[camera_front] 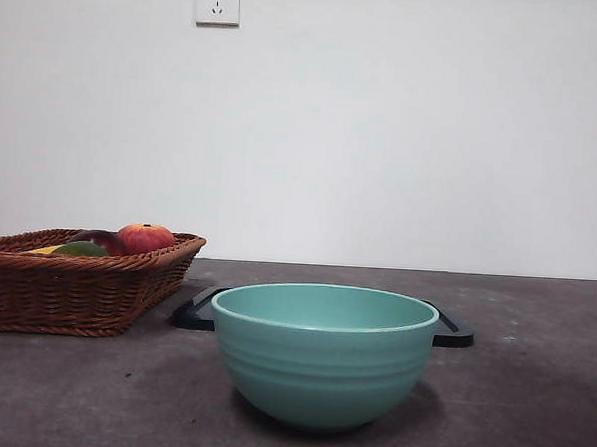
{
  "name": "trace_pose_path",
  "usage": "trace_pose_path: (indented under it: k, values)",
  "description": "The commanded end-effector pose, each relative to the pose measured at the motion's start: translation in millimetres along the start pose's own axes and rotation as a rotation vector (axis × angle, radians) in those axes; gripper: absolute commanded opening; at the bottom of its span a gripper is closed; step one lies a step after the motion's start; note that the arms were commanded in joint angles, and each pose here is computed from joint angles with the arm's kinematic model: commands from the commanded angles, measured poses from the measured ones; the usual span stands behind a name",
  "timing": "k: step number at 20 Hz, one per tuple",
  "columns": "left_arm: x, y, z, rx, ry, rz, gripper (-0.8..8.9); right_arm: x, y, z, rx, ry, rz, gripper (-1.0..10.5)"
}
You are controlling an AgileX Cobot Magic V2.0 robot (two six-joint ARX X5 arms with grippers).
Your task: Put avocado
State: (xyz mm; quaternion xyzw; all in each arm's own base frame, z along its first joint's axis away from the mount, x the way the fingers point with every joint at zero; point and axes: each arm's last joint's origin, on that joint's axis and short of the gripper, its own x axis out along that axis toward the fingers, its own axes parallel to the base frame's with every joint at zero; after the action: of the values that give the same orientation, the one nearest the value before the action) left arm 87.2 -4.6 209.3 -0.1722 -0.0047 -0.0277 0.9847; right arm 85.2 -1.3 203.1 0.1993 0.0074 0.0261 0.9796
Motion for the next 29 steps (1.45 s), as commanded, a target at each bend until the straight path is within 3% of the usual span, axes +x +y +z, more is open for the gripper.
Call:
trace_pose_path:
  k: [1, 10, 18, 21, 24, 26, 29]
  values:
    - [-1, -8, 23, -0.037, -0.030, -0.012, 0.17, -6, 11, 21, 0.065, -0.033, 0.043, 0.1]
    - [8, -41, 100, -0.031, -0.027, -0.167, 0.17, -7, 39, 80, 0.024, 0.052, 0.112, 0.1]
    - [15, -60, 137, -0.020, 0.158, -0.294, 0.17, 5, 62, 121, -0.091, 0.149, 0.266, 0.1]
    - [13, -64, 141, 0.043, 0.208, -0.353, 0.17, 6, 68, 128, -0.178, 0.181, 0.308, 0.1]
    - [8, -69, 142, 0.180, 0.246, -0.448, 0.17, 5, 76, 130, -0.220, 0.241, 0.367, 0.1]
    - [4, -73, 142, 0.278, 0.259, -0.497, 0.17, 4, 82, 128, -0.292, 0.270, 0.436, 0.1]
    - [-1, -77, 142, 0.356, 0.283, -0.550, 0.17, 1, 87, 124, -0.368, 0.327, 0.503, 0.1]
